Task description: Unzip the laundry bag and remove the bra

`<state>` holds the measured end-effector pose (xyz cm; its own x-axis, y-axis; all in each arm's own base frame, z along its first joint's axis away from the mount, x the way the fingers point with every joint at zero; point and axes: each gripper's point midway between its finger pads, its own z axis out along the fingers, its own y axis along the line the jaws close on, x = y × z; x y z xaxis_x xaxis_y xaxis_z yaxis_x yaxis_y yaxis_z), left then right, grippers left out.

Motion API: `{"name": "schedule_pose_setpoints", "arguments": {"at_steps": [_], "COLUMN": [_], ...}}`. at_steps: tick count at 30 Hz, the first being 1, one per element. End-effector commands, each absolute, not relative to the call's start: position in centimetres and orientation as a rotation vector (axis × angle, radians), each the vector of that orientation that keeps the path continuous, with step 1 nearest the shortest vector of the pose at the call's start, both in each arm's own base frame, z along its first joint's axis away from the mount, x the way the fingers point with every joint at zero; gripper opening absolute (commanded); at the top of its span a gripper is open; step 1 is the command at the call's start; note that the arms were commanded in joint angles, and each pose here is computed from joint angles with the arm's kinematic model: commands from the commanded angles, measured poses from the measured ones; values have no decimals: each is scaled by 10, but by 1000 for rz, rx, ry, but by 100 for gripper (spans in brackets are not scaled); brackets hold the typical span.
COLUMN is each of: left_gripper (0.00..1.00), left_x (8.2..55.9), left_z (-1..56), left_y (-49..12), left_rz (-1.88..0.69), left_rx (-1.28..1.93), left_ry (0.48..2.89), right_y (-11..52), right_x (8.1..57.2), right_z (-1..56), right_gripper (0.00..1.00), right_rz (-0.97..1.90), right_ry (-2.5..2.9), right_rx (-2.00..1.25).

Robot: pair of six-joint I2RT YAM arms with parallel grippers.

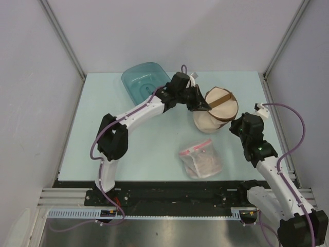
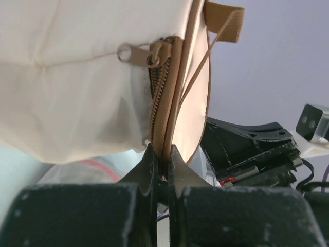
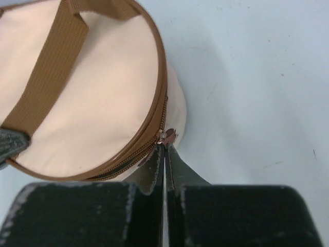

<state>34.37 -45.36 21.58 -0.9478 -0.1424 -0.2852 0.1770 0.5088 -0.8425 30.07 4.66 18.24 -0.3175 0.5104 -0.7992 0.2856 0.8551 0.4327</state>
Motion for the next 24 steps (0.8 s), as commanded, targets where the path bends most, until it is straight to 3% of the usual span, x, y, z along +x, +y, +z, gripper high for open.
{"name": "schedule_pose_setpoints", "arguments": {"at_steps": [1,5,8,9,12,18,19,24], "left_gripper": [0,0,49,72,99,100,100,100], "left_x": [358,379,391,392,392,366,357,318], "left_z": [236,248,245,242,247,273,252,247], "left_y": [-456,-466,-468,-465,-449,-408,-404,-422], "left_rz": [-1427,-1378,-1311,-1294,-1198,-1110,-1110,-1359], "left_rx": [242,320,345,346,344,291,255,215], "left_ry": [2375,2320,2338,2356,2349,2283,2340,2339], "right_y": [47,79,105,112,124,133,133,135], "right_x": [298,286,280,280,281,289,290,293], "right_z": [185,183,189,191,197,197,196,194], "right_gripper": [0,0,0,0,0,0,0,0], "right_rz": [311,406,494,521,594,631,628,630], "right_ry": [1931,1971,1969,1963,1950,1946,1945,1950], "right_rx": [554,507,490,486,514,535,534,538]}}
